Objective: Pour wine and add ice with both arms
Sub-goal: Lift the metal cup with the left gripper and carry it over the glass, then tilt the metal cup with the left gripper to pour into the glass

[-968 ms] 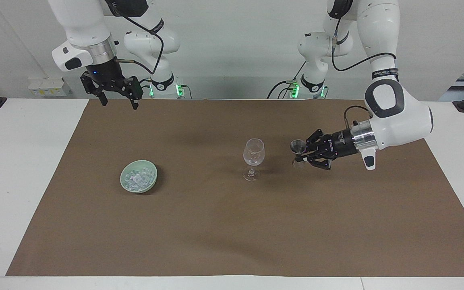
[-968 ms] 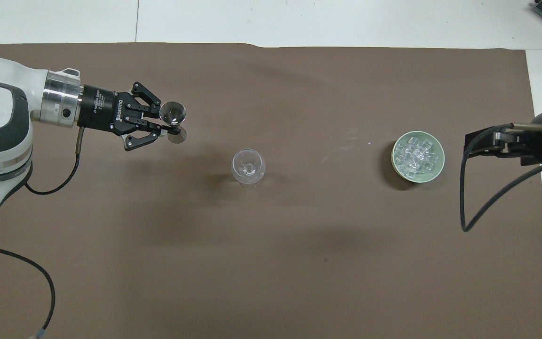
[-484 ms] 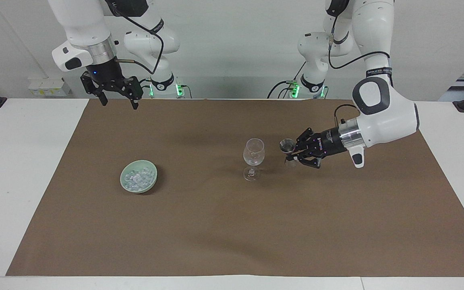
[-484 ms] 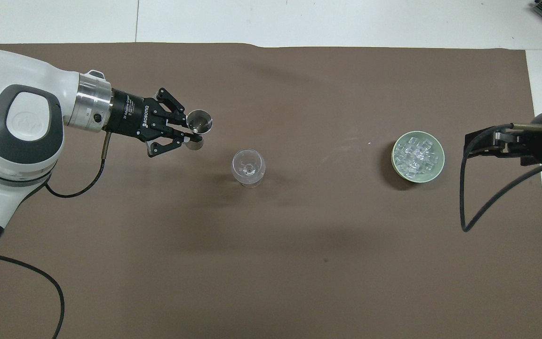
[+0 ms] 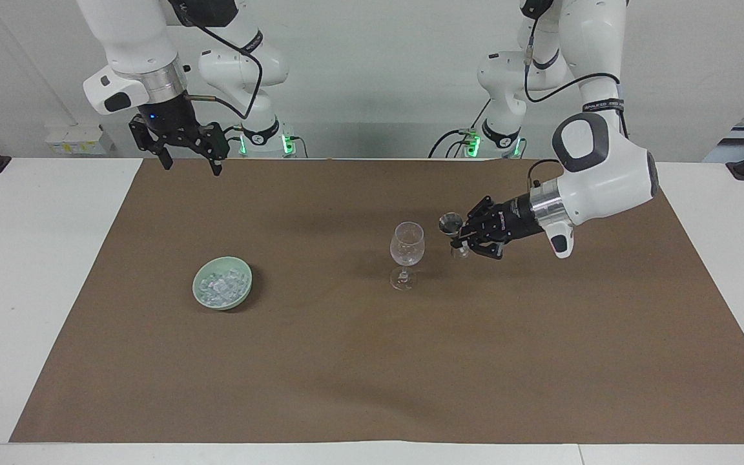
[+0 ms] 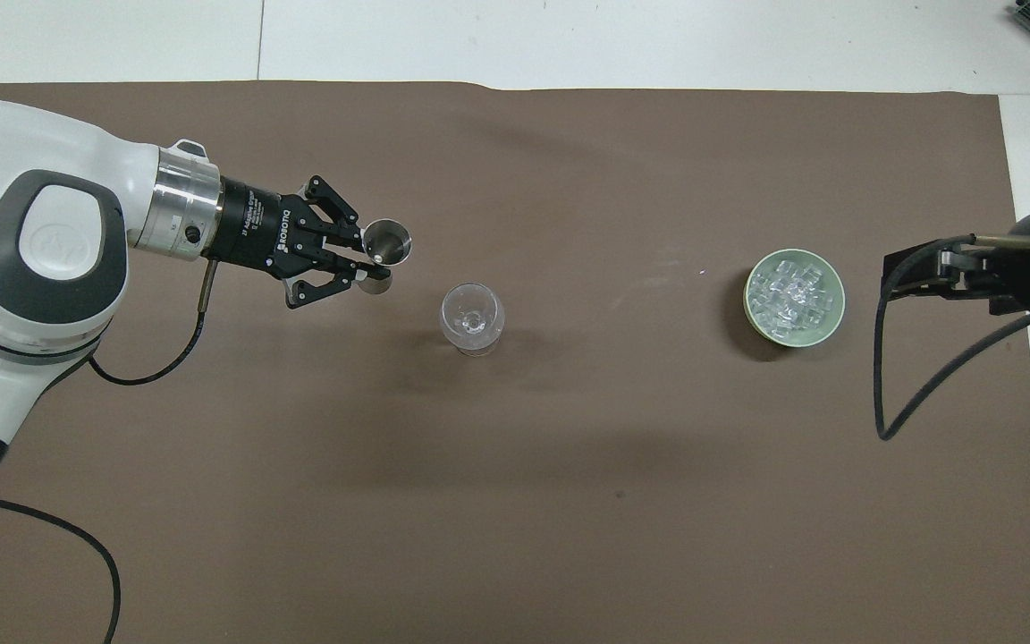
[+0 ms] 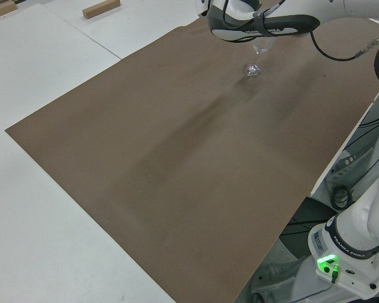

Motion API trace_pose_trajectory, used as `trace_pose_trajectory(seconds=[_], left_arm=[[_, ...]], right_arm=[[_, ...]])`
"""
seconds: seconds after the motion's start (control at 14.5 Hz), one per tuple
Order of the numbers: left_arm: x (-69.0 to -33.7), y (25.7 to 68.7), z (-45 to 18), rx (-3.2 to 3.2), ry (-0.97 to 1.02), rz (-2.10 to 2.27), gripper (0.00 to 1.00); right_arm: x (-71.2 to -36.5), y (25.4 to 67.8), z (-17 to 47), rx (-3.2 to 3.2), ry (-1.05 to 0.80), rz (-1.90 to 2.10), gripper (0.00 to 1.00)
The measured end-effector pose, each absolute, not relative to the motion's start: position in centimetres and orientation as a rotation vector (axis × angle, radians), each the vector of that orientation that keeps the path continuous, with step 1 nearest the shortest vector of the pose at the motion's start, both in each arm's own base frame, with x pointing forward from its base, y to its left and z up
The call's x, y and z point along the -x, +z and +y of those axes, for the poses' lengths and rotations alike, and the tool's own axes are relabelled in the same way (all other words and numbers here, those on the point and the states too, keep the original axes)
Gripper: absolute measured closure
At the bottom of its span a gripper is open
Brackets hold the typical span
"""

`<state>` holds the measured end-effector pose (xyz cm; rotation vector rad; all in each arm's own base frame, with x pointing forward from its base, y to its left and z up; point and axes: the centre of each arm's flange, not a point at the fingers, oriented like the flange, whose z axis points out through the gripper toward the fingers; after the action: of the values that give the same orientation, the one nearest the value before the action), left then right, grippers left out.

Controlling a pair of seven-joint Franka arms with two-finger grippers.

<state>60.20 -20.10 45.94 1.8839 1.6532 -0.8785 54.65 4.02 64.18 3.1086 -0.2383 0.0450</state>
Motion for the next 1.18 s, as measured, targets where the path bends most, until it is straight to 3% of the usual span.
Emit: trace_pose_trajectory(seconds=[1.18], left_arm=[[-57.7,46.2,-24.8,-2.098,-0.782,1.656,0.79]], right_arm=[[-54.7,64.2,4.0,-3.109,0.045,-0.238,0.00]])
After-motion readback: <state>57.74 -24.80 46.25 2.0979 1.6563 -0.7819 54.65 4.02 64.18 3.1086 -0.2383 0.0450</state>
